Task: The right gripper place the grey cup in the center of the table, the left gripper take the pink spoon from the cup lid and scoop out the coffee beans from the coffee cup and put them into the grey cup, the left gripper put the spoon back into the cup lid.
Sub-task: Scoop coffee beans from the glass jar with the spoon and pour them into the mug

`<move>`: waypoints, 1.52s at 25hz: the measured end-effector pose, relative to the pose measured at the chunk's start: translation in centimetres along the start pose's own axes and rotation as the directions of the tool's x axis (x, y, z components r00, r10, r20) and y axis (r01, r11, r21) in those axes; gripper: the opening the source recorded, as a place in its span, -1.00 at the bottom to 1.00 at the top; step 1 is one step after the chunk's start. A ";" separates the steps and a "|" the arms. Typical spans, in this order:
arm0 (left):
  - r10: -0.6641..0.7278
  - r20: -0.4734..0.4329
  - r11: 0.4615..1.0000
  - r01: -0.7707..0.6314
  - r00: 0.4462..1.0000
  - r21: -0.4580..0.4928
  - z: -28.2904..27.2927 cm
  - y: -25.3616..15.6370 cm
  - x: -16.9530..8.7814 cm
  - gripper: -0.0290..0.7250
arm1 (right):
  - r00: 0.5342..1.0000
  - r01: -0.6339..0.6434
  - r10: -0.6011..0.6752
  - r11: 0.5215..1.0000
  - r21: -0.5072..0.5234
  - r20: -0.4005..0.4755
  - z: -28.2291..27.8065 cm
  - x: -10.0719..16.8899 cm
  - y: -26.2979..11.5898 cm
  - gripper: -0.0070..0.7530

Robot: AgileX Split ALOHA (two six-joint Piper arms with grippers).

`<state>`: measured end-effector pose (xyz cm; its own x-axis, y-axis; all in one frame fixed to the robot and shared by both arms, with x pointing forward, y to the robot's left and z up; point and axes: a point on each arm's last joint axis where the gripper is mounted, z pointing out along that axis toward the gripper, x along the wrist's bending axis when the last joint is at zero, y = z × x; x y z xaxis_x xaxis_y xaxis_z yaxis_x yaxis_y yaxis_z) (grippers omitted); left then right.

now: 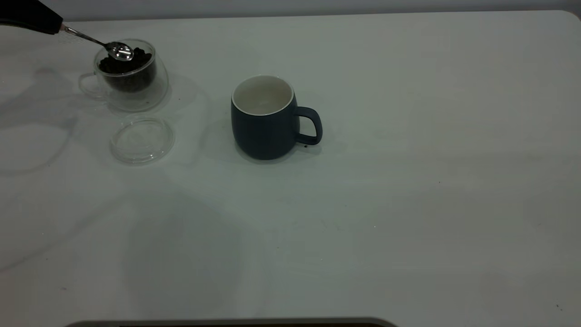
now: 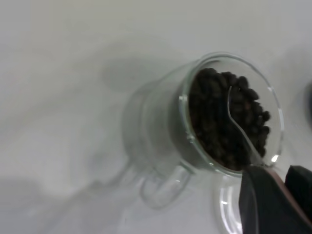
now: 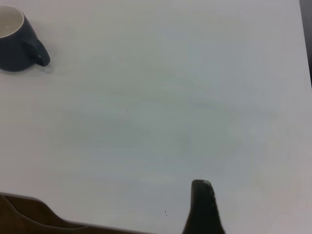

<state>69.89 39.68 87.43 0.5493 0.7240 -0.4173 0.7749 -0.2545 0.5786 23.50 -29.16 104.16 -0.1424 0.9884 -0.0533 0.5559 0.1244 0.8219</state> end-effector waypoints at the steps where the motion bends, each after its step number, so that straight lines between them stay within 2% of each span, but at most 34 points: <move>1: 0.009 -0.009 1.000 -0.009 1.000 -0.002 0.0 0.0 0.1 -0.62 | 1.000 0.000 0.000 1.000 0.000 0.000 0.0 0.0 0.0 0.57; 10: -0.013 0.003 1.000 0.013 1.000 0.020 2.1 -1.2 0.8 -0.62 | 1.000 0.000 0.000 1.000 0.000 0.000 0.0 0.0 0.0 0.57; 16: -0.128 0.031 0.991 0.127 0.991 0.032 2.3 -1.5 0.7 -0.62 | 1.000 0.000 0.000 1.000 0.000 0.000 0.0 0.0 0.0 0.57; 26: -0.366 0.062 0.931 0.364 0.929 0.042 1.7 -2.3 1.2 -0.62 | 1.000 0.000 0.000 1.000 0.001 0.000 0.0 0.0 0.0 0.57; 31: -0.407 0.102 0.912 0.410 0.908 -0.004 0.9 -2.3 1.5 -0.62 | 1.000 0.000 0.000 1.000 0.001 0.000 0.0 0.0 0.0 0.57; 38: -0.454 0.153 0.887 0.461 0.878 -0.011 2.1 -3.1 2.0 -0.62 | 1.000 0.000 0.000 1.000 0.001 0.000 0.0 0.0 0.0 0.57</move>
<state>69.20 40.61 83.33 0.1783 0.6531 -0.7360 0.9374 0.1146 0.3288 23.49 -29.16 104.15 -0.1425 0.9884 -0.0532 0.5567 0.1245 0.8214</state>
